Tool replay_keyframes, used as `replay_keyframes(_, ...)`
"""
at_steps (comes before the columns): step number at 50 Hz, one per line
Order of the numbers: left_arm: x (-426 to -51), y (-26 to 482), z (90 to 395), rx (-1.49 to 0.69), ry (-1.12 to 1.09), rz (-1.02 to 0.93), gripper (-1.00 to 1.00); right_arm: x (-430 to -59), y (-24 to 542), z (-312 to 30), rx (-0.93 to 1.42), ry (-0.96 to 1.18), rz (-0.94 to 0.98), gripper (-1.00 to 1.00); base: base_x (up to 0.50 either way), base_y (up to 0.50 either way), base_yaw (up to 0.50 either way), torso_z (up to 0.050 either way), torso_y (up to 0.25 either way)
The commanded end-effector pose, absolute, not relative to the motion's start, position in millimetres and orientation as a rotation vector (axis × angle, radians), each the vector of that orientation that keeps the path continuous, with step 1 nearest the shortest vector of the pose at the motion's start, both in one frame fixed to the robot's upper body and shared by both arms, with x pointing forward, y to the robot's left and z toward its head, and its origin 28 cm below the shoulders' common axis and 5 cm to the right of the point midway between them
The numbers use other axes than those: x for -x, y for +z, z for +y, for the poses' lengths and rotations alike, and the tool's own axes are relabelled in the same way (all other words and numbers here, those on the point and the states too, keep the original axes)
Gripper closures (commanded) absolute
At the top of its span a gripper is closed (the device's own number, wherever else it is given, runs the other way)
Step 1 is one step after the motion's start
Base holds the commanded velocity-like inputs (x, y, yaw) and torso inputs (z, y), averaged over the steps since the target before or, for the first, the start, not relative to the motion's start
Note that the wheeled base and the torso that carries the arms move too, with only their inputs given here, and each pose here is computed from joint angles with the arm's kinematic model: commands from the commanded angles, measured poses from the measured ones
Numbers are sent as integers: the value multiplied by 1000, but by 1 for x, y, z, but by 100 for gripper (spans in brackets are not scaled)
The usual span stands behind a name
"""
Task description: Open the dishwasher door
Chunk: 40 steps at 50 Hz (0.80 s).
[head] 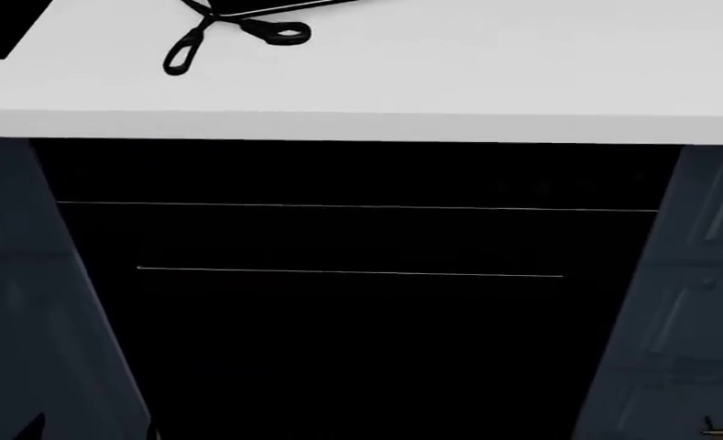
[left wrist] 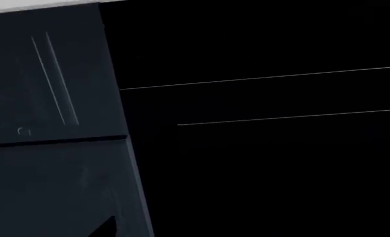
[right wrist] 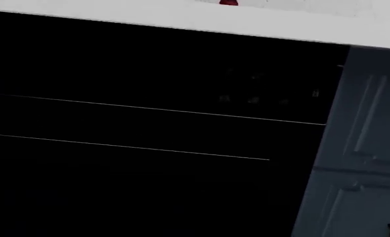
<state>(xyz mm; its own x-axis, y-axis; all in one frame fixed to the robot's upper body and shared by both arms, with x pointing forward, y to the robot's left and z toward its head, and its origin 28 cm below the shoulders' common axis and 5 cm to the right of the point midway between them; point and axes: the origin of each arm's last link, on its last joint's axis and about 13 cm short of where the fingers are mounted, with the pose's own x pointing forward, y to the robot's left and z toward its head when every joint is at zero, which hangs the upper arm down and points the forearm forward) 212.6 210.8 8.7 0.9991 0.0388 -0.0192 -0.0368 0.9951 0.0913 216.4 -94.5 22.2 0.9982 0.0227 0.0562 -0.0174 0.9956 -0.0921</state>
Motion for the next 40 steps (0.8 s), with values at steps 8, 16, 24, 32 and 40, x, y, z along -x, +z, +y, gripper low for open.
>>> replay_keyframes(8, -213, 9, 212, -96, 51, 30, -100, -217, 22, -95, 91, 21, -56, -100, 0, 0, 0, -50, -52)
replay_keyframes(16, -213, 8, 212, -79, 60, 23, -100, -217, 22, -95, 89, 20, -57, -100, 0, 0, 0, -38, -54)
replay_keyframes(24, -213, 8, 211, -93, 67, 23, -100, -217, 21, -94, 90, 21, -53, -100, 0, 0, 0, 0, 0)
replay_keyframes(32, -214, 8, 211, -117, 75, 29, -100, -217, 21, -94, 88, 24, -52, -100, 0, 0, 0, 0, 0)
replay_keyframes(40, -214, 8, 211, -117, 75, 29, -100, -217, 21, -94, 88, 24, -52, -100, 0, 0, 0, 0, 0)
